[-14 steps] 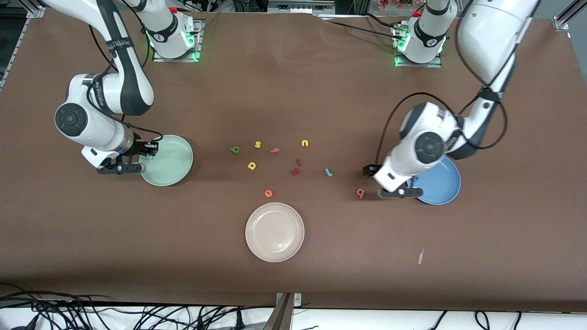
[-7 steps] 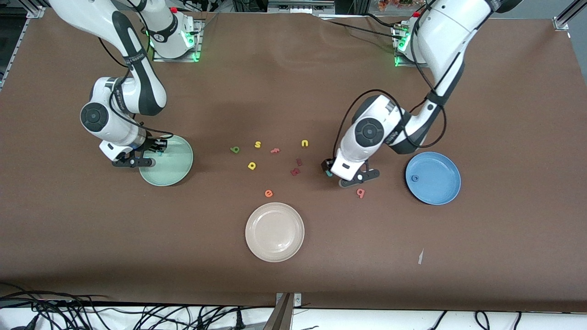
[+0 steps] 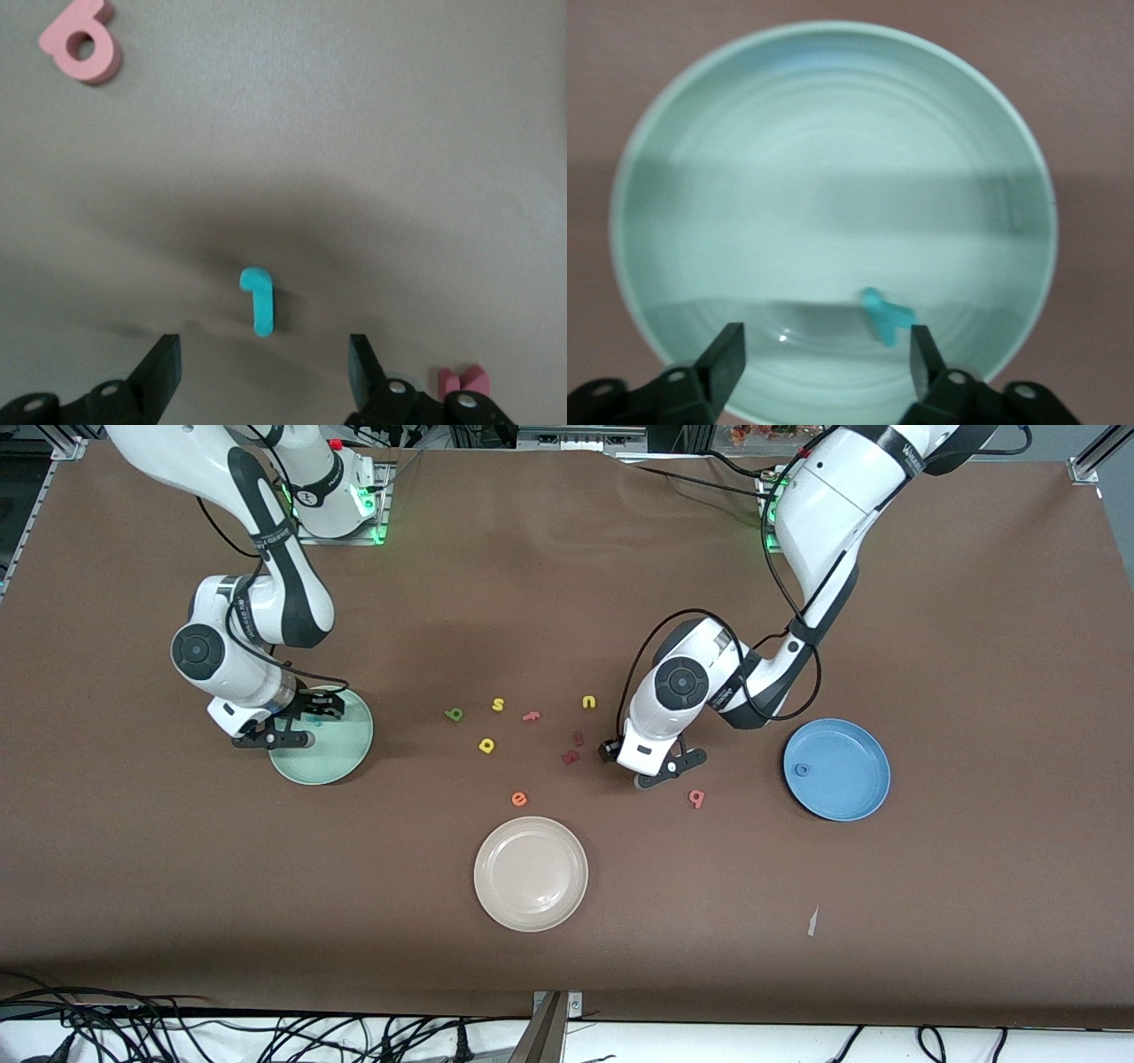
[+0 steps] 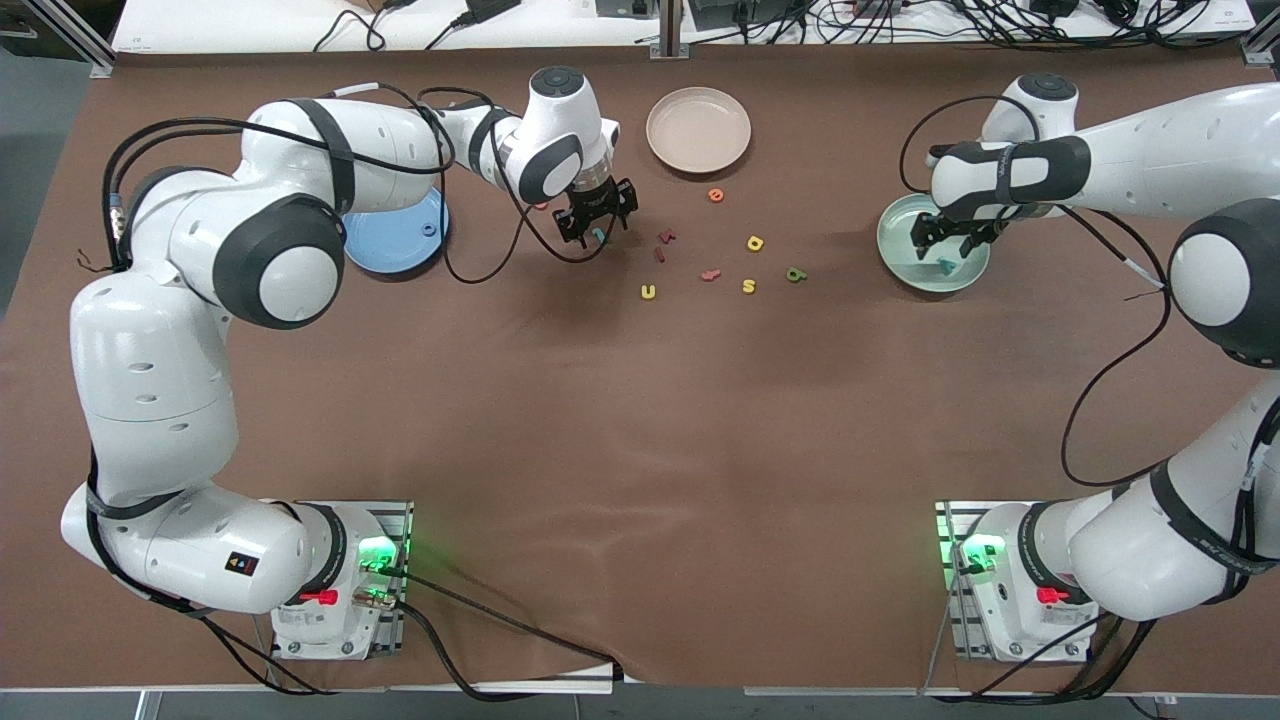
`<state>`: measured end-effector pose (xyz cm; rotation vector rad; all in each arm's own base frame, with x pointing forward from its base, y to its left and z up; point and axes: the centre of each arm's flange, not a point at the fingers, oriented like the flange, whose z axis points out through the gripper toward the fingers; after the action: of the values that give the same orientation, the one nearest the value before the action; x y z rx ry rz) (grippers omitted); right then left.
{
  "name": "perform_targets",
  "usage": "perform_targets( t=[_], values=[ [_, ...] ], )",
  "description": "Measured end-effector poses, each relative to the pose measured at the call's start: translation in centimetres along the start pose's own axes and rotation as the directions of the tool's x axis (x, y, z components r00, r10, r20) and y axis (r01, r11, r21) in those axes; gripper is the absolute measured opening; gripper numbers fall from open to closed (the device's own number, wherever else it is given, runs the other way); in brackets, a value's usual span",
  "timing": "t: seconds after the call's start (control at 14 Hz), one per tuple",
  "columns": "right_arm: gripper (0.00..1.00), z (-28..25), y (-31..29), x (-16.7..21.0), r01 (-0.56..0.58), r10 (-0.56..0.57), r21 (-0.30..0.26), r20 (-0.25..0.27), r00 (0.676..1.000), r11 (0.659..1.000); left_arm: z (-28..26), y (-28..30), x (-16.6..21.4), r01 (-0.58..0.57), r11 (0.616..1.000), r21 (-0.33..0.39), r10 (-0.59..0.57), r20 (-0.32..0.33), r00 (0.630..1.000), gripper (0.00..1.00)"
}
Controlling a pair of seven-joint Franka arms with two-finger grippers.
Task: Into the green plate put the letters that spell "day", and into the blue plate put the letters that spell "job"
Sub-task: 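Grasp the teal 1 with the left gripper while the right gripper reaches letters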
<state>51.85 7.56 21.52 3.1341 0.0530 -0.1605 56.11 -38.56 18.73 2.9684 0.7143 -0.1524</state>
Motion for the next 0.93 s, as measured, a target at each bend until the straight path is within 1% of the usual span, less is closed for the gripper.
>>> perform_targets(
  t=[0.07,0.14,0.21,0.29,0.36,0.43,0.5,0.64,0.72,0.86,0.93],
  values=[
    [0.94,-0.7,-2.1,0.1,-0.019,0.019,0.012,-0.013,1.0,1.0,0.4,0.0,0.3,0.007,1.0,0.006,-0.007,-0.006,1.0,0.79],
    [0.94,-1.4,-4.6,0.1,-0.036,0.036,0.025,-0.028,0.999,0.999,0.9,0.0,0.5,0.013,1.0,0.013,-0.013,-0.01,1.0,0.79],
    [0.94,-2.2,-7.1,0.3,-0.045,0.047,0.037,-0.043,0.998,0.998,1.4,-0.1,0.6,0.019,1.0,0.02,-0.019,-0.014,1.0,0.73],
    [0.94,-2.9,-9.3,0.5,-0.053,0.056,0.048,-0.059,0.997,0.997,1.6,0.0,0.7,0.022,0.999,0.024,-0.021,-0.018,1.0,0.63],
    [0.92,-3.4,-11.1,0.6,-0.065,0.069,0.055,-0.07,0.995,0.996,1.6,0.1,0.7,0.026,0.999,0.023,-0.025,-0.021,0.999,0.63],
    [0.92,-3.6,-12.6,0.7,-0.085,0.089,0.059,-0.076,0.993,0.995,1.5,0.3,0.7,0.028,0.999,0.021,-0.027,-0.023,0.999,0.56],
    [0.92,-3.6,-14.0,0.9,-0.109,0.114,0.062,-0.079,0.99,0.992,1.4,0.4,0.7,0.028,0.999,0.02,-0.028,-0.025,0.999,0.47],
    [0.91,-3.0,-17.6,1.4,-0.16,0.165,0.063,-0.084,0.983,0.985,1.2,0.4,0.8,0.029,0.999,0.018,-0.029,-0.027,0.999,0.24],
    [0.91,-2.4,-19.3,1.7,-0.183,0.188,0.063,-0.085,0.979,0.981,1.2,0.4,0.9,0.029,0.999,0.017,-0.028,-0.029,0.999,0.15],
    [0.9,-0.9,-22.3,2.6,-0.224,0.228,0.061,-0.089,0.969,0.973,1.2,0.4,0.9,0.027,0.999,0.018,-0.027,-0.031,0.999,0.14],
    [0.89,-0.3,-23.4,3.0,-0.247,0.252,0.062,-0.091,0.963,0.967,1.1,0.4,1.0,0.028,0.999,0.019,-0.028,-0.032,0.999,0.14]
  ],
)
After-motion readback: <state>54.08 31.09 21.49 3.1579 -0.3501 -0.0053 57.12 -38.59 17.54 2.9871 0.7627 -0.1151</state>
